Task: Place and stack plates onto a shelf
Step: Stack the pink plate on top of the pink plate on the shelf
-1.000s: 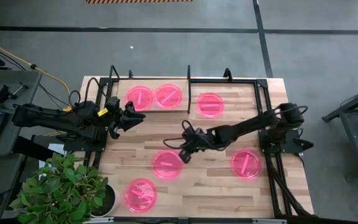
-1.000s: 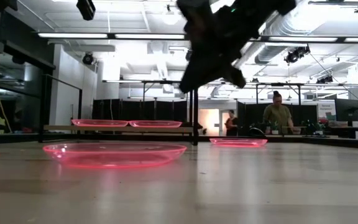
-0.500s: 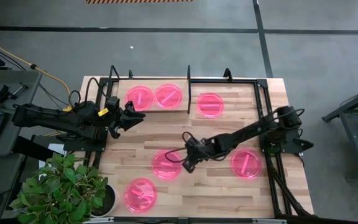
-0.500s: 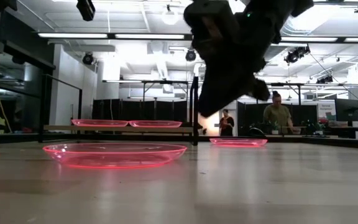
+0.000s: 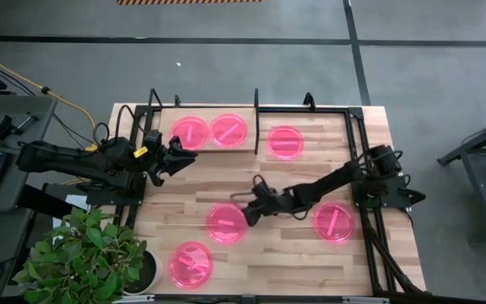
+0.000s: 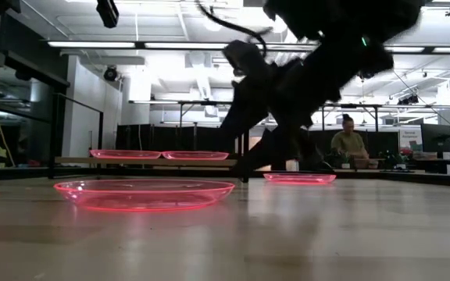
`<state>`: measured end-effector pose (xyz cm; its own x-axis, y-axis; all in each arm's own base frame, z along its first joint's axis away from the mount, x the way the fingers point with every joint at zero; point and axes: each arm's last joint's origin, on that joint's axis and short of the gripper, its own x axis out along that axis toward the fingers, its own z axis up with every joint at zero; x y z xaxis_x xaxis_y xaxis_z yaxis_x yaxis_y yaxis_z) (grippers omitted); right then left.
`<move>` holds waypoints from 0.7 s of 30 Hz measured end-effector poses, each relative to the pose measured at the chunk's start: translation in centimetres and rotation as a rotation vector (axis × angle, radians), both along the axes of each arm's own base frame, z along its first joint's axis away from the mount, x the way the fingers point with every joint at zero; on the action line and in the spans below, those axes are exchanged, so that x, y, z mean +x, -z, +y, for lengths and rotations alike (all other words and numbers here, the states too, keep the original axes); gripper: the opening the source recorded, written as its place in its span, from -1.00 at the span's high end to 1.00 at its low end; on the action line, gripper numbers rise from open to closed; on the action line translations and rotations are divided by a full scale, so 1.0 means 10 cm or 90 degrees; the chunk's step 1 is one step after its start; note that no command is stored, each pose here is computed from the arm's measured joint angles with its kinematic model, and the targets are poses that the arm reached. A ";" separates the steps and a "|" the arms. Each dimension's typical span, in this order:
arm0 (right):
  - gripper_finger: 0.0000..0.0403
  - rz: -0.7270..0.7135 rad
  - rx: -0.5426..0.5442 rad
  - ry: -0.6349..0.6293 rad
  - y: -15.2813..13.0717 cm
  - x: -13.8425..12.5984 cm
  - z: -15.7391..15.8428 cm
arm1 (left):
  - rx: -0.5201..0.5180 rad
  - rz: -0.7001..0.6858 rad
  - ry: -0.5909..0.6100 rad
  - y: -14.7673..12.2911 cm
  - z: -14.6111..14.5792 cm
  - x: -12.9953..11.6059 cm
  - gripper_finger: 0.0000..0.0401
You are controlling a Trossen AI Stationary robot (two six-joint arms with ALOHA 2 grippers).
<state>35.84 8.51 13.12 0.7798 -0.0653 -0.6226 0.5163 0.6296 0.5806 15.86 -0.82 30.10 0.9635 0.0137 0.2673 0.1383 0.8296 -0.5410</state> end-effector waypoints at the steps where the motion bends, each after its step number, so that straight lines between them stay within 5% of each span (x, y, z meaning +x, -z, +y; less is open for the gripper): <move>1: 0.00 -0.031 0.014 0.012 0.04 -0.04 -0.02 | 0.000 0.000 0.000 0.00 0.00 0.00 0.45; 5: 0.01 -0.107 0.055 0.019 0.06 -0.10 -0.05 | -0.008 0.000 -0.005 0.00 0.00 0.00 0.45; 21: 0.01 0.067 -0.110 0.013 0.22 0.43 0.14 | -0.016 0.005 -0.020 0.01 0.01 0.00 0.45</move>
<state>40.18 9.96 10.92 0.7081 -0.1934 -0.6792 0.5820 0.7045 0.4061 15.88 -0.72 30.02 0.9645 0.0512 0.2589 0.1075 0.8197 -0.5625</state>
